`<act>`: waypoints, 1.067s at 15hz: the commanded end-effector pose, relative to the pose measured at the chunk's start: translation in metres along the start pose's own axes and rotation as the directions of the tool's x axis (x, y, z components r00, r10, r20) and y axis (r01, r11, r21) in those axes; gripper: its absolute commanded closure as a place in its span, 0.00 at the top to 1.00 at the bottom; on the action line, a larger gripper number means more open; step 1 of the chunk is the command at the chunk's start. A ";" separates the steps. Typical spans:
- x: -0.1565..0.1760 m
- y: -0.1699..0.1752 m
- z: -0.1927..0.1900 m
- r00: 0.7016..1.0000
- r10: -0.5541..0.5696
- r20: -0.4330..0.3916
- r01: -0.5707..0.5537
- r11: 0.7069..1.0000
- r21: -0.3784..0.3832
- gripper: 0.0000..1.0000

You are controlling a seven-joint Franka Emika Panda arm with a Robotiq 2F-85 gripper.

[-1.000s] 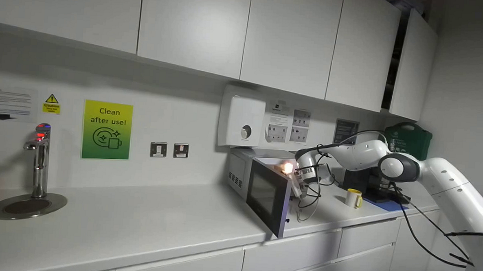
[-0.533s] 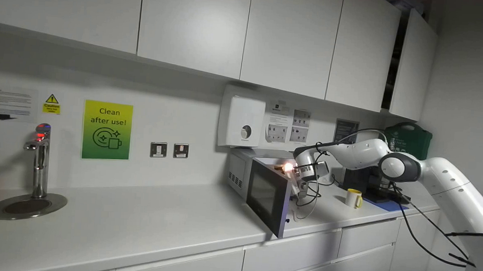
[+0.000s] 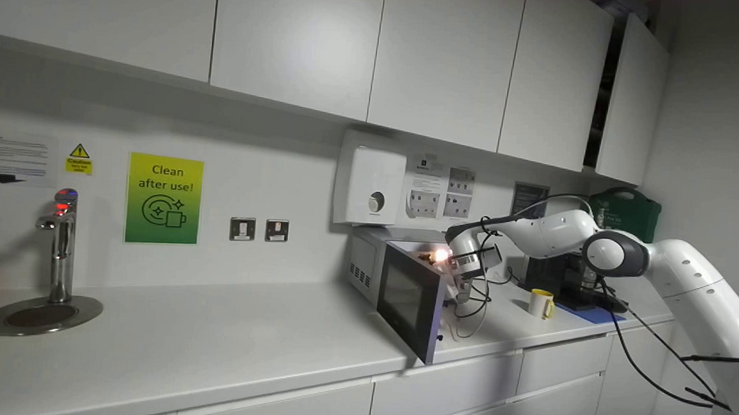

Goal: Put the white plate in the microwave.

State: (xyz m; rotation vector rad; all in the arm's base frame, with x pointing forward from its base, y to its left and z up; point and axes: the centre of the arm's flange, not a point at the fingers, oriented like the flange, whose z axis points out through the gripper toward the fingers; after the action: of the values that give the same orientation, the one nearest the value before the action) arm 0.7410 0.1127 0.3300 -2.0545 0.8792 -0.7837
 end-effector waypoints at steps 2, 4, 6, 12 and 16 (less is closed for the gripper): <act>-0.016 -0.002 -0.032 0.999 -0.040 -0.018 0.039 0.997 -0.064 1.00; -0.018 0.002 -0.037 0.999 -0.049 -0.024 0.046 0.995 -0.086 1.00; -0.020 0.008 -0.041 0.998 -0.061 -0.030 0.057 0.993 -0.107 1.00; -0.023 0.016 -0.058 0.995 -0.092 -0.034 0.086 0.985 -0.149 1.00; -0.026 0.018 -0.070 0.991 -0.135 -0.020 0.129 0.975 -0.180 1.00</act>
State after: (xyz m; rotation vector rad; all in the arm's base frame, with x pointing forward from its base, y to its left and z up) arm 0.6924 0.0990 0.3239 -2.2305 0.8766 -0.8213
